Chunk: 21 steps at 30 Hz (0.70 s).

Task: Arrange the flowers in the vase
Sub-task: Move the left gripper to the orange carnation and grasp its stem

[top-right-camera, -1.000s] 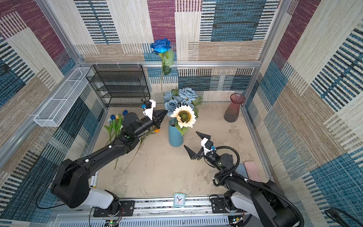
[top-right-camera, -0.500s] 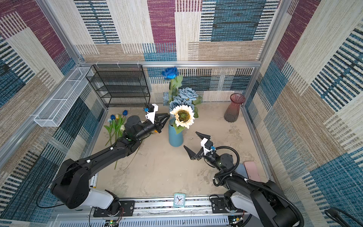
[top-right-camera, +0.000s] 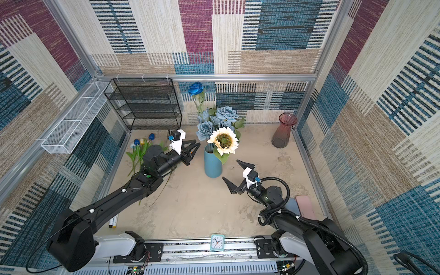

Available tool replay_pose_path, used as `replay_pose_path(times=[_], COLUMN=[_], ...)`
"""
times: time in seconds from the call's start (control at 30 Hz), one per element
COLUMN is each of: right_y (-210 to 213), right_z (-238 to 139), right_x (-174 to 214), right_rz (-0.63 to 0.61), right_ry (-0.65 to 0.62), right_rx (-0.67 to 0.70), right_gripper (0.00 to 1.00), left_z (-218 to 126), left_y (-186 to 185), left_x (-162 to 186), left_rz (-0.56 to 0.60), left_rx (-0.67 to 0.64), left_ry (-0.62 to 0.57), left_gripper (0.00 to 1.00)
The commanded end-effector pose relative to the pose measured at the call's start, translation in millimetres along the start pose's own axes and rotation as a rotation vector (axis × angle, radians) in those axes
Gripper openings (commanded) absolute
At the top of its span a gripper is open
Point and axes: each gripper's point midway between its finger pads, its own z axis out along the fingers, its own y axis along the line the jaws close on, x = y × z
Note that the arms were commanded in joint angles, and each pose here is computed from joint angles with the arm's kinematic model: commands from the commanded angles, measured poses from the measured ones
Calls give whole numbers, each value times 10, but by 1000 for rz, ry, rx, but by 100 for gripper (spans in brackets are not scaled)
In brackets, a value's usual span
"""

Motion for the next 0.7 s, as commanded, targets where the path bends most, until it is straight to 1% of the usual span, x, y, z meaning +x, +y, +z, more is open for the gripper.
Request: replay_pose_path(times=[0.0, 0.07, 0.1, 0.17, 0.2, 0.27, 0.33, 0.37, 0.4, 0.43, 0.5, 0.57, 0.67], right_y=[15, 15, 12, 15, 14, 12, 22, 20, 25, 23, 23, 31, 25], right_z=[16, 19, 19, 21, 25, 26, 25, 24, 26, 27, 26, 11, -5], right_x=[-70, -68, -68, -66, -65, -59, -54, -53, -54, -54, -45, -58, -71], right_rz=[-13, -13, -12, -12, -11, -12, -11, -11, -11, -11, -8, -9, -15], right_ry=[-24, -24, -24, -24, -24, -23, -22, -22, -23, -24, -23, -30, -35], right_rx=[-11, -12, -11, -13, -13, -13, -17, -16, -19, -18, -18, -18, -11], right_gripper=[100, 100, 100, 100, 100, 100, 100, 100, 100, 100, 100, 100, 100], left_z=[-179, -306, -373, -530, -612, -773, -915, -979, -1039, -1091, -1163, -1174, -1138], left_y=[113, 195, 307, 645, 804, 1118, 1322, 1386, 1439, 1481, 1530, 1553, 1573], left_x=[-8, 9, 57, 152, 245, 467, 743, 839, 991, 1115, 1329, 1552, 1867], left_rz=[62, 75, 79, 59, 30, -64, -155, -177, -195, -207, -217, -225, -252], left_rx=[-67, -115, -173, -338, -395, -515, -590, -627, -660, -687, -718, -712, -688], left_ry=[28, 54, 81, 146, 198, 319, 502, 581, 683, 777, 924, 1031, 1146], left_gripper=[41, 50, 55, 56, 60, 67, 70, 70, 70, 70, 70, 70, 70])
